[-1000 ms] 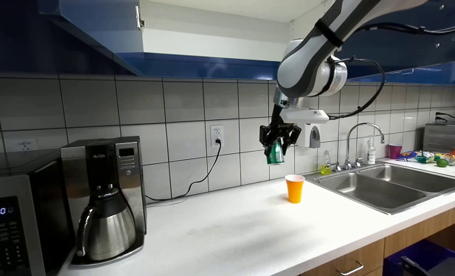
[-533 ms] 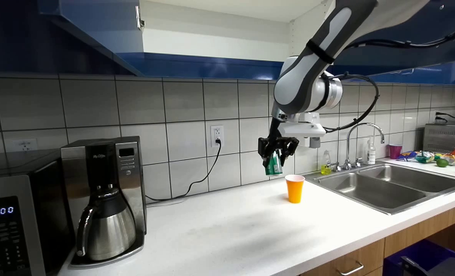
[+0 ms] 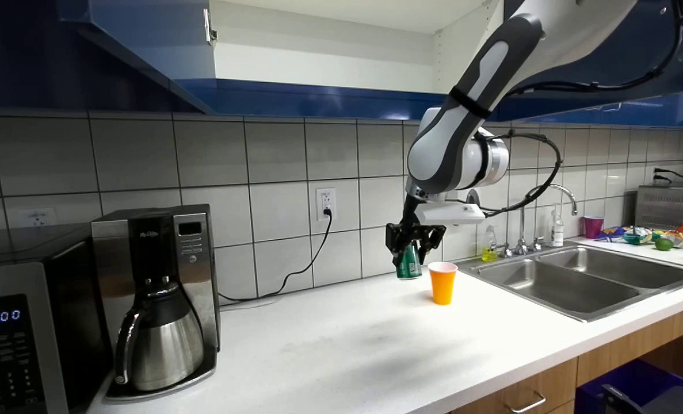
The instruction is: Pick up the can from the cabinet and put it on the counter
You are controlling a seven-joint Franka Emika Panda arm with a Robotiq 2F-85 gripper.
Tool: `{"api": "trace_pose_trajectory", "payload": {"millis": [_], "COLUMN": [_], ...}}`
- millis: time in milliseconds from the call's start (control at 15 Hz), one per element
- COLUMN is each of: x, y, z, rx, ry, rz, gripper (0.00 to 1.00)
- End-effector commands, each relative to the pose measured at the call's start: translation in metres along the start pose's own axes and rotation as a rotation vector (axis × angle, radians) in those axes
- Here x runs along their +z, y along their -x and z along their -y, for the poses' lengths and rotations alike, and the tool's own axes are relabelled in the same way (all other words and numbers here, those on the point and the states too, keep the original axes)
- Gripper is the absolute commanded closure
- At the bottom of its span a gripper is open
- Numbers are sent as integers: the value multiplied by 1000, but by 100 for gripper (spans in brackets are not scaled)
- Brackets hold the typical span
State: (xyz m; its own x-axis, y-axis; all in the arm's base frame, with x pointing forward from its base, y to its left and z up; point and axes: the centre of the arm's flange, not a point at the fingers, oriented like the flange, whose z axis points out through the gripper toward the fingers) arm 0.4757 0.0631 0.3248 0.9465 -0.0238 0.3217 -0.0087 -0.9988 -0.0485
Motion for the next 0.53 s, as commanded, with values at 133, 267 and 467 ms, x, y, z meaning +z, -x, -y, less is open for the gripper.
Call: {"api": "trace_pose_trajectory", "payload": {"millis": [133,267,467], "x": [17,19,22], "y": [1,3,4], "z": [-3,0,0], "rx": [-8,-2,-2], "ry": [-13,-2,-3], "rz": [-30,-3,-5], "gripper": [62,37,37]}}
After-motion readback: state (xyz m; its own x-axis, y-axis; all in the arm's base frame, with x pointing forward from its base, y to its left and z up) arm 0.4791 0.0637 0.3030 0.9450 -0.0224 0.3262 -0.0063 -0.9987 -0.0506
